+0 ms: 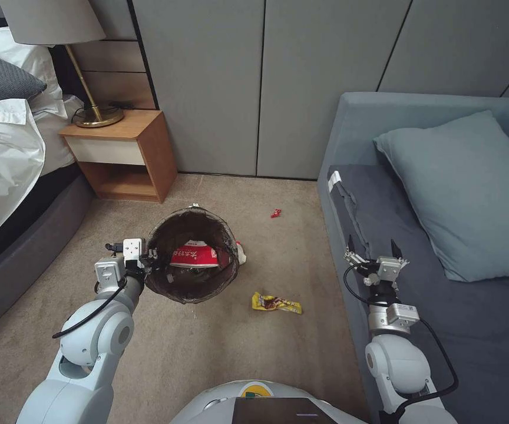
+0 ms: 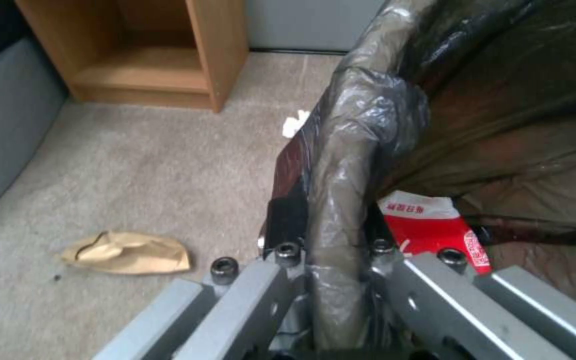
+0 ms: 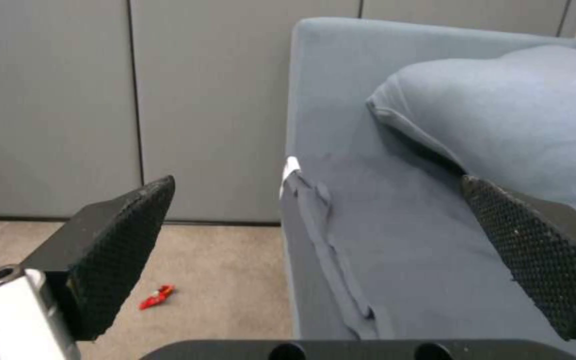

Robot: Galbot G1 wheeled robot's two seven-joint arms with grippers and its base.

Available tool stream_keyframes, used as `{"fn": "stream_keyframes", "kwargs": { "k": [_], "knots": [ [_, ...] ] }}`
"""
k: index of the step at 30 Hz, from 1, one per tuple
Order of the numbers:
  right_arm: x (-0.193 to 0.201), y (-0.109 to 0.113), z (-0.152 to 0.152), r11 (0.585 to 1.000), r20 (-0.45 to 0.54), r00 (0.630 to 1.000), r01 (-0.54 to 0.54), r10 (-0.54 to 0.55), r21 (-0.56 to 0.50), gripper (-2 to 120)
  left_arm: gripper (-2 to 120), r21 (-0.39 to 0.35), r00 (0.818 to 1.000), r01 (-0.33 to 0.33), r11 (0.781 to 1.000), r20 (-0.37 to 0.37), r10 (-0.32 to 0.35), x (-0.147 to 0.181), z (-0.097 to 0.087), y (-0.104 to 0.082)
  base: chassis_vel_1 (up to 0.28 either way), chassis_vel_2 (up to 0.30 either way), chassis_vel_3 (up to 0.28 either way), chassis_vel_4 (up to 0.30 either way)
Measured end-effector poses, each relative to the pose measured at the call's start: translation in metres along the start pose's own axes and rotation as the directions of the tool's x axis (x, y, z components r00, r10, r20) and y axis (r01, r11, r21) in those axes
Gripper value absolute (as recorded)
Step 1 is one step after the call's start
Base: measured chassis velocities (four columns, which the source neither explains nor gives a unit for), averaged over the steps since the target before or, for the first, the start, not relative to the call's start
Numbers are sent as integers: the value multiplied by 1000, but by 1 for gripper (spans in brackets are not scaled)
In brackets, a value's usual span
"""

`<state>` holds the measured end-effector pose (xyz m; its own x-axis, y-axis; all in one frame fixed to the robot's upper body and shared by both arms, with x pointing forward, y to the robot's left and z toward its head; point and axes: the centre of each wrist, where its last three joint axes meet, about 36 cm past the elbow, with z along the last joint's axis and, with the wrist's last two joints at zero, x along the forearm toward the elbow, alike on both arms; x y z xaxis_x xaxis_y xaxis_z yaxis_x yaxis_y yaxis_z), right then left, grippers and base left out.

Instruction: Pick up the trash bin, then pick up the garbage from the floor and place it into the trash bin.

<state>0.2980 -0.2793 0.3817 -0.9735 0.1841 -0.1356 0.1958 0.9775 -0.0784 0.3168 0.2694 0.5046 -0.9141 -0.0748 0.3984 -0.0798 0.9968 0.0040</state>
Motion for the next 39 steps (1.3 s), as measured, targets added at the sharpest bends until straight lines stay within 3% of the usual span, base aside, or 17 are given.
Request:
{"fn": "stream_keyframes", "kwargs": {
  "k": [9, 15, 22, 29, 33, 34, 37, 39],
  "knots": [
    [-4, -2, -9, 999, -23, 999, 25, -24, 24, 100, 0, 1, 1000, 6, 1000, 2, -6, -1, 0, 1, -78, 85, 85, -82],
    [-25, -4, -31, 999, -50, 998, 31, -30, 23, 100, 0, 1, 1000, 13, 1000, 2, -13, -1, 0, 3, 0, 0, 0, 0],
    [-70, -10, -68, 990, -200, 973, 126, -113, 57, 100, 0, 3, 1000, 15, 1000, 1, -15, -1, 0, 4, 0, 0, 0, 0],
    [-125, -26, -68, 962, -394, 908, 221, -144, 159, 100, 0, 0, 999, 35, 999, -14, -35, 0, 2, 3, 0, 0, 0, 0],
    [-164, -26, -63, 951, -525, 832, 283, -180, 122, 100, 0, -2, 999, 48, 999, -25, -48, 1, 3, 3, 0, 0, 0, 0],
    [-164, -26, -63, 951, -525, 832, 283, -180, 122, 100, 0, -2, 999, 48, 999, -25, -48, 1, 3, 3, 0, 0, 0, 0],
    [-180, -13, -45, 933, -624, 751, 347, -216, 95, 100, 0, -4, 999, 50, 999, -21, -50, 3, 2, 2, 0, 0, 0, 0],
    [-185, -9, -37, 929, -645, 732, 360, -220, 91, 100, 0, -4, 999, 49, 999, -21, -50, 3, 2, 2, 0, 0, 0, 0]
  ]
}}
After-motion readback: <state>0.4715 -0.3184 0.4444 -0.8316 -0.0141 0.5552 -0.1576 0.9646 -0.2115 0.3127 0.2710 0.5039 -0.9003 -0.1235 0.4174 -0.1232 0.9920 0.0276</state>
